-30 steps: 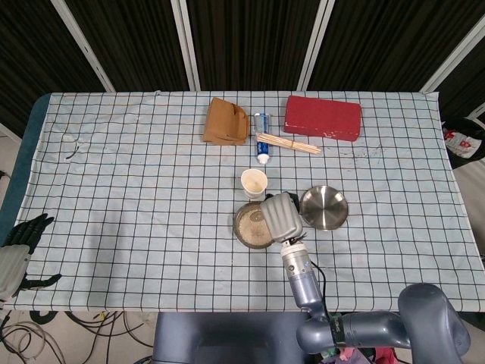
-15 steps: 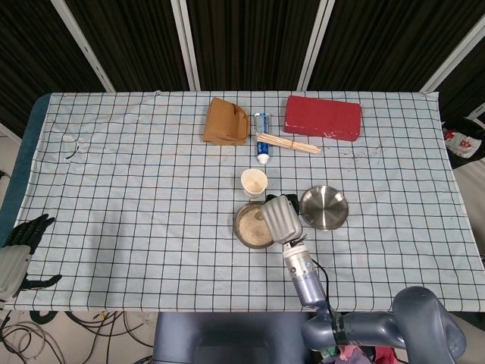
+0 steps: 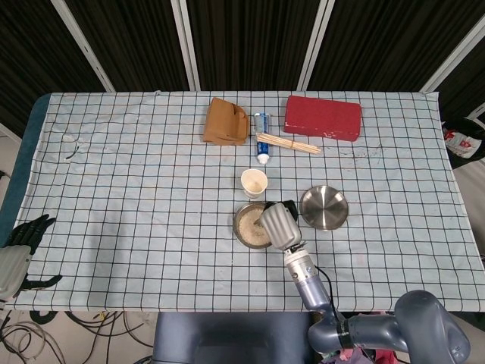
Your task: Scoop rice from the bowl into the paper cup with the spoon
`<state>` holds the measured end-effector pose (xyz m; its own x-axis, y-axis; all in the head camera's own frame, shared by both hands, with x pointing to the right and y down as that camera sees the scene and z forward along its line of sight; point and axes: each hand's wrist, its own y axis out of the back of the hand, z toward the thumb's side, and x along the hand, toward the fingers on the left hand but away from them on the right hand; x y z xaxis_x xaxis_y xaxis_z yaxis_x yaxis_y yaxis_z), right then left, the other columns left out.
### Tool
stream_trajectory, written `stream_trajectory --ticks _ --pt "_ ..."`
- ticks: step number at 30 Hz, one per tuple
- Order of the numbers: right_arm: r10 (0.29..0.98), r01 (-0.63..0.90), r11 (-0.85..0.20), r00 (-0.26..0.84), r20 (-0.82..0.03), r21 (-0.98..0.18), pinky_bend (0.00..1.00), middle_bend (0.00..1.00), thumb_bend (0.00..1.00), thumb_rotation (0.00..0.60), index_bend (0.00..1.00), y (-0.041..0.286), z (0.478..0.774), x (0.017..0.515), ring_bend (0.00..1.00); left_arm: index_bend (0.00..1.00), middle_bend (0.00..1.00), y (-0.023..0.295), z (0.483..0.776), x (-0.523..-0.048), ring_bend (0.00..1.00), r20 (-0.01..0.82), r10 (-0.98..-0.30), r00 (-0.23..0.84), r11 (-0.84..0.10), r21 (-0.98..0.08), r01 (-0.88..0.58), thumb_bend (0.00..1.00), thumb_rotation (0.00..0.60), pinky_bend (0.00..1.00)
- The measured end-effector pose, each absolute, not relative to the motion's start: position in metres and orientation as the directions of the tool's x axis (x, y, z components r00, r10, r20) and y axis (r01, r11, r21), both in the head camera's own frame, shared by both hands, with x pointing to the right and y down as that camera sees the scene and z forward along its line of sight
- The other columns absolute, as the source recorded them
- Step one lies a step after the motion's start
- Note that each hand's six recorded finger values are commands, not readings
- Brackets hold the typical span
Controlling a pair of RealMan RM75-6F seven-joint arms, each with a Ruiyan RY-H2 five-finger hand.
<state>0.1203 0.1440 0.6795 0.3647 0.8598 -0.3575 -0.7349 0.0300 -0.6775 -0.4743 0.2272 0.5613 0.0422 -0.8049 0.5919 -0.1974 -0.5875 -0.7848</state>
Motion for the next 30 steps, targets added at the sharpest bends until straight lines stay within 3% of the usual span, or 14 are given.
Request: stream_trajectory --ticks 7,20,30 --pt "0.849 -0.712 -0.078 0.32 -0.421 -0.698 1.0 1.0 0.46 0.6 0.62 0.152 0.683 0.126 1.0 0.0 0.0 0.228 0.562 -0.474 0.0 0.595 -0.803 0.04 -0.59 -0.783 -0.195 0.03 0.6 0.0" --pt "0.835 -0.55 -0.41 0.094 -0.542 -0.727 1.0 1.0 0.47 0.6 0.63 0.15 0.681 0.141 1.0 0.0 0.0 0.228 0.563 -0.474 0.0 0.6 -0.799 0.039 -0.594 -0.779 -0.199 0.03 0.6 0.0" --pt "0.821 -0.5 -0.471 0.053 -0.569 -0.726 1.0 1.0 0.47 0.6 0.64 0.151 0.675 0.143 1.0 0.0 0.0 0.229 0.563 -0.473 0.0 0.601 -0.798 0.04 -0.596 -0.778 -0.198 0.03 0.6 0.0"
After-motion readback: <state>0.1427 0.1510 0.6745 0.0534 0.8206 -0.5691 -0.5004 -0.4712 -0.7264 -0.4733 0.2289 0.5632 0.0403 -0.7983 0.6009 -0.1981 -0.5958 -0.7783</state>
